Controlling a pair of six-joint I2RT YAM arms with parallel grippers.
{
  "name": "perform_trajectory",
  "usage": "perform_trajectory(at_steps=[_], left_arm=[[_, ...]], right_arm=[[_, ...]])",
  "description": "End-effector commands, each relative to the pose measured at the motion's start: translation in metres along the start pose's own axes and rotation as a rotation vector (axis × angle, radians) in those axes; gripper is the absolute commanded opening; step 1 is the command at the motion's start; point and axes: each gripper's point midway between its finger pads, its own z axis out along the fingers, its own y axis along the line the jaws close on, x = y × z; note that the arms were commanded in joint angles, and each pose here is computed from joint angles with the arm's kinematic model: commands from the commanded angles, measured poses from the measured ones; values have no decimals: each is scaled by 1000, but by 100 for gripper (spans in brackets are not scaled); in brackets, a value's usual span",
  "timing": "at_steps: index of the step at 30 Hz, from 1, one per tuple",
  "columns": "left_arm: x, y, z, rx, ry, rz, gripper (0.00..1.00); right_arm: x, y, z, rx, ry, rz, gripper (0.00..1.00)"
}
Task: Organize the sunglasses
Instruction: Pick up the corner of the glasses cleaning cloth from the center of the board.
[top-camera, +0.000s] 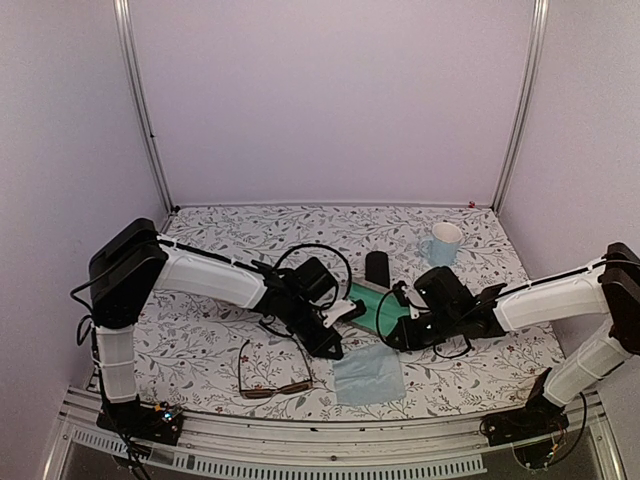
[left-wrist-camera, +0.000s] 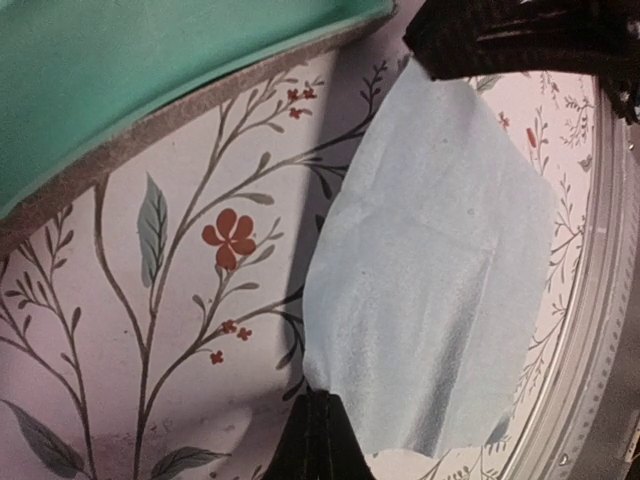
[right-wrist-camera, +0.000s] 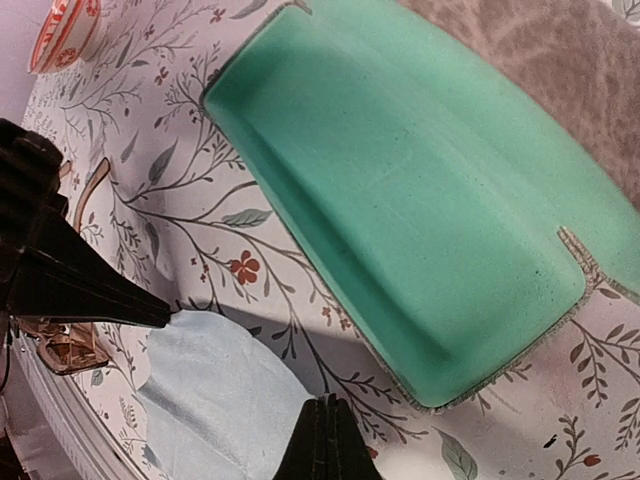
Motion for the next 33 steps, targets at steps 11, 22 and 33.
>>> perform_trajectory(at_steps=[11,22,33], left_arm=[[-37,-21,-33,24,-135,42,0],[-26,-36,-27,48,-124,63,0],[-18,-52,-21,58,-107,81,0]], right_arm=[[-2,-1,-15,-6,-37,-37,0],[9,-4,-23,-19,-33,-55,0],[26,-1,-33,-77,-22,-49,0]])
